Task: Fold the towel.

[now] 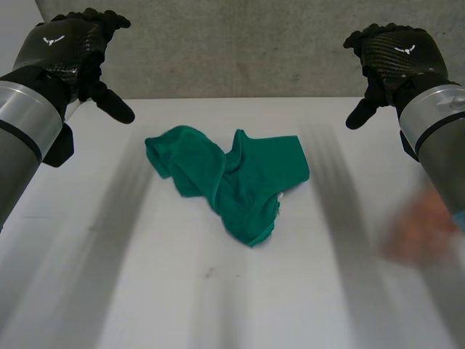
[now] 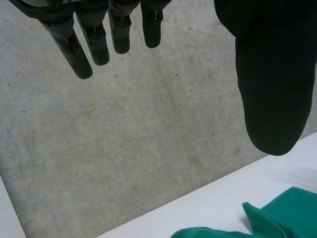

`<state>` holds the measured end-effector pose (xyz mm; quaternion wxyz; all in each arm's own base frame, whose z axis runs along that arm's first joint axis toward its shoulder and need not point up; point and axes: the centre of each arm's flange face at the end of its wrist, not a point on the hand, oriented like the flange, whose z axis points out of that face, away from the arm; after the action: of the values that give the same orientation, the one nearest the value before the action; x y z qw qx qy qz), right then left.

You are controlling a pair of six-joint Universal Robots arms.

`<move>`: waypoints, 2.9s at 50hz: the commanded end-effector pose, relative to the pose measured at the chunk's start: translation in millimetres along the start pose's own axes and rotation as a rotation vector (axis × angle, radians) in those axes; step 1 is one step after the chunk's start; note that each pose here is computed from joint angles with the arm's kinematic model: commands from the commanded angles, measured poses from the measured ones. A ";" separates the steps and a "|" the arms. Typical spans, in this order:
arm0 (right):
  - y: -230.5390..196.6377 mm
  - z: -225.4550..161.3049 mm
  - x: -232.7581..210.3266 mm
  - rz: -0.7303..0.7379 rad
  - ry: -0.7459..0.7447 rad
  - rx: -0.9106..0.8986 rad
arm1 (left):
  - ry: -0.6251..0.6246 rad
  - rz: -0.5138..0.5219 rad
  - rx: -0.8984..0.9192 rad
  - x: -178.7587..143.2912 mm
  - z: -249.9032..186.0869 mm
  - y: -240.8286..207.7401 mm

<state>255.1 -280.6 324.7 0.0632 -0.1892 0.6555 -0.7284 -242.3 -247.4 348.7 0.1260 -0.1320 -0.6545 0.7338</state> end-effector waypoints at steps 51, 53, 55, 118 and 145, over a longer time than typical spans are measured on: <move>177.9 -16.9 -135.7 -0.363 -0.422 -0.328 | 0.351 0.590 -0.249 41.1 107.1 238.5; 176.3 -16.0 -135.1 -0.348 -0.417 -0.323 | 0.341 0.590 -0.231 40.8 108.5 237.7; 173.6 -14.8 -133.6 -0.338 -0.406 -0.308 | 0.320 0.591 -0.200 39.9 109.4 232.9; 98.8 1.1 -71.9 -0.278 -0.291 -0.223 | 0.338 0.462 -0.444 63.4 57.7 223.5; 9.3 68.3 -11.5 -0.068 -0.029 0.198 | -0.114 0.225 0.210 27.1 66.6 94.4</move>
<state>286.2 -355.2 373.0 0.0496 -0.1435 0.4820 -0.8629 -300.6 -332.9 339.8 0.0064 -0.1075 -0.4578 0.8825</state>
